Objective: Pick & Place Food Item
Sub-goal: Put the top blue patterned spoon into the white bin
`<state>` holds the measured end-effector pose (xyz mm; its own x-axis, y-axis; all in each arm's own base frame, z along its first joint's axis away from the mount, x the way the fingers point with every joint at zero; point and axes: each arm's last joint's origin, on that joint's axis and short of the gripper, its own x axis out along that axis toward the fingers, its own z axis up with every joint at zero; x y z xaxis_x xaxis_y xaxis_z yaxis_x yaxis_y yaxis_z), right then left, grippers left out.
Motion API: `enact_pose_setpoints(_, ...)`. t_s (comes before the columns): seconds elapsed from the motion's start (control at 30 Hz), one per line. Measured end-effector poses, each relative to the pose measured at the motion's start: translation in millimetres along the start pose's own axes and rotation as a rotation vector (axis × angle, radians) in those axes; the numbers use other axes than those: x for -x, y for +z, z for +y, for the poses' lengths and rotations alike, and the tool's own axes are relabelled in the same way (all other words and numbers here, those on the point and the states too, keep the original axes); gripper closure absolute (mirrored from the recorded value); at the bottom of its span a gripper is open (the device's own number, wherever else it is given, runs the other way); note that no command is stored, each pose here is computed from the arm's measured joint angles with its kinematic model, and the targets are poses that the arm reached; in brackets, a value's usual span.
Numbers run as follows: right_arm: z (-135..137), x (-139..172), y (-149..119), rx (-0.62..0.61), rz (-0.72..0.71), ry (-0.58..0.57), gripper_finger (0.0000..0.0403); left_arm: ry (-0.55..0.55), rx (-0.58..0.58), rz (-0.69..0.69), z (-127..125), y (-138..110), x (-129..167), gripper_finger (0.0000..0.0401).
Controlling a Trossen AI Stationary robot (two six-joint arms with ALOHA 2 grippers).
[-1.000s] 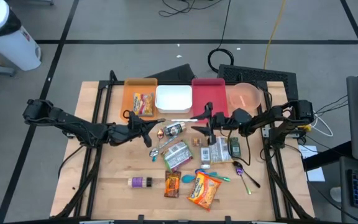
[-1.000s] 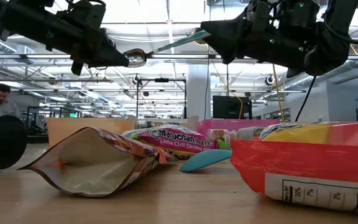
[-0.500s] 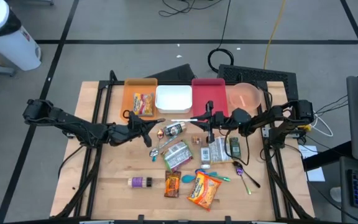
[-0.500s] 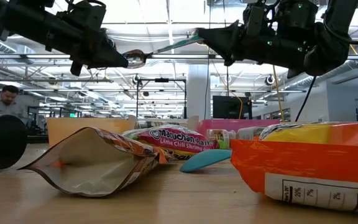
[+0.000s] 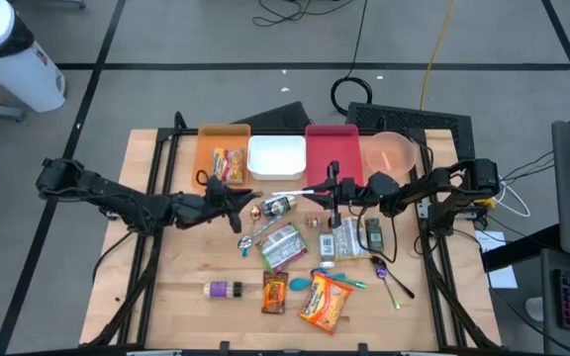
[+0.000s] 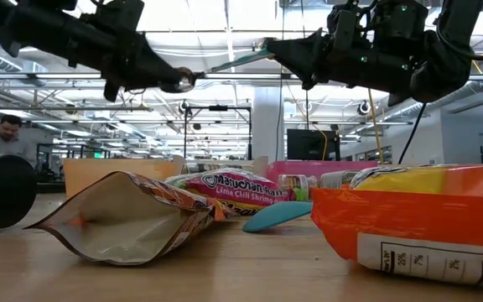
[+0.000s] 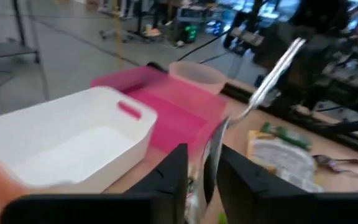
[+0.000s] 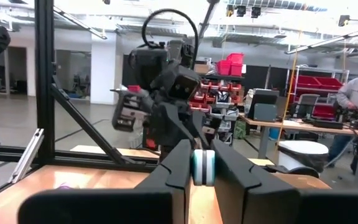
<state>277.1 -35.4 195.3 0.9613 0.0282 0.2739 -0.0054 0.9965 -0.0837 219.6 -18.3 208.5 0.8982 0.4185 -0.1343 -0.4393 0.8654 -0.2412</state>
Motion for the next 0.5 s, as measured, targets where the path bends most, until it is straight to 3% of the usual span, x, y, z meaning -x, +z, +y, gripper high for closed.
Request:
enact_pose_setpoints(0.13,-2.4,0.3,-0.1,0.022,0.001,-0.015,0.0372,-0.072,-0.022,-0.010,-0.1,3.7,-1.8,0.0266)
enact_pose_setpoints(0.27,-7.7,1.6,2.2,0.036,0.013,-0.035,0.0372,-0.075,-0.035,-0.032,0.9,6.6,-2.8,0.0230)
enact_pose_setpoints(0.5,-19.2,7.3,15.3,0.064,0.080,-0.082,0.0372,-0.096,-0.089,-0.100,0.5,18.1,2.3,0.0200)
